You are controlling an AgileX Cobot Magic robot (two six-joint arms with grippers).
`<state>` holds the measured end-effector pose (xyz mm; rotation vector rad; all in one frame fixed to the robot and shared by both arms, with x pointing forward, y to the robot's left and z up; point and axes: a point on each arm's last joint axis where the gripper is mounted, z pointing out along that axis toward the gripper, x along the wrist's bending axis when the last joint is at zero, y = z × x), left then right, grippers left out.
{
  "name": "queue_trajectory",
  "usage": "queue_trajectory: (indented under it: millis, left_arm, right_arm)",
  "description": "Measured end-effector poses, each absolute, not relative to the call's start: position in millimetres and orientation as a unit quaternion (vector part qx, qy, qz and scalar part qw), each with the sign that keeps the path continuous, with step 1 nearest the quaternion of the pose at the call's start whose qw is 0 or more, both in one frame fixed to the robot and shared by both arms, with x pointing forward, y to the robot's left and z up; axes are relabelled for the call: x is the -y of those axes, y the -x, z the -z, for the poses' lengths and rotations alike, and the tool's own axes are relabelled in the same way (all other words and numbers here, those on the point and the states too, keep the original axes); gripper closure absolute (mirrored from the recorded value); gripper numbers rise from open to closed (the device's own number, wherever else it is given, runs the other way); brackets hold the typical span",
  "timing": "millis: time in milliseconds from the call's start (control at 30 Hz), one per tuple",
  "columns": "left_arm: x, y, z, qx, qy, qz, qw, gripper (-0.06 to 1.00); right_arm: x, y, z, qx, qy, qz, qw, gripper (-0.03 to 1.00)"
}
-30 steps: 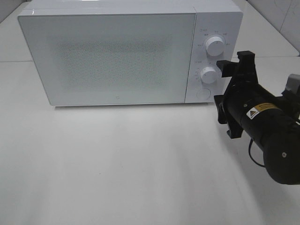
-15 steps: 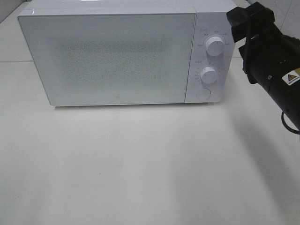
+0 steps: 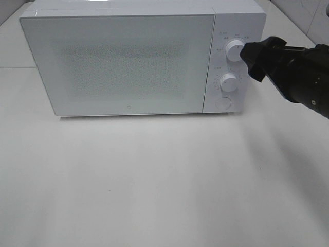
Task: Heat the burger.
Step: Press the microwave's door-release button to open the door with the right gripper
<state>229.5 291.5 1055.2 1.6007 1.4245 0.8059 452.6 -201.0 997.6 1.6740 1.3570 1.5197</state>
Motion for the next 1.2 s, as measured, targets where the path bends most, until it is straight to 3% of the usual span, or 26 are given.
queue_trajectory:
  millis: [267,533,833,1200]
  left_arm:
    - [-291.5,-229.5,-1055.2,-0.567,-0.637,-0.321,0.413,-0.04]
    - [-291.5,-229.5,-1055.2,-0.567,-0.637,-0.321,0.413,-0.04]
    - [-291.5,-229.5,-1055.2,-0.567,-0.637,-0.321,0.413,-0.04]
    - [-291.5,-229.5,-1055.2,-0.567,-0.637,-0.321,0.413,-0.04]
  right_arm:
    - [221.0,-437.9,-995.7,-0.605,-0.603,-0.463,0.238,0.28]
    - [226.1,-423.8,-1013.4,-0.756,-0.558,-0.302,0.163,0.28]
    - [237.1,-407.2,-1017.3,-0.794,-0.573,-0.172,0.112,0.28]
    - [245.8,-383.4,-1030.0,-0.797,-0.574,-0.156,0.103,0.28]
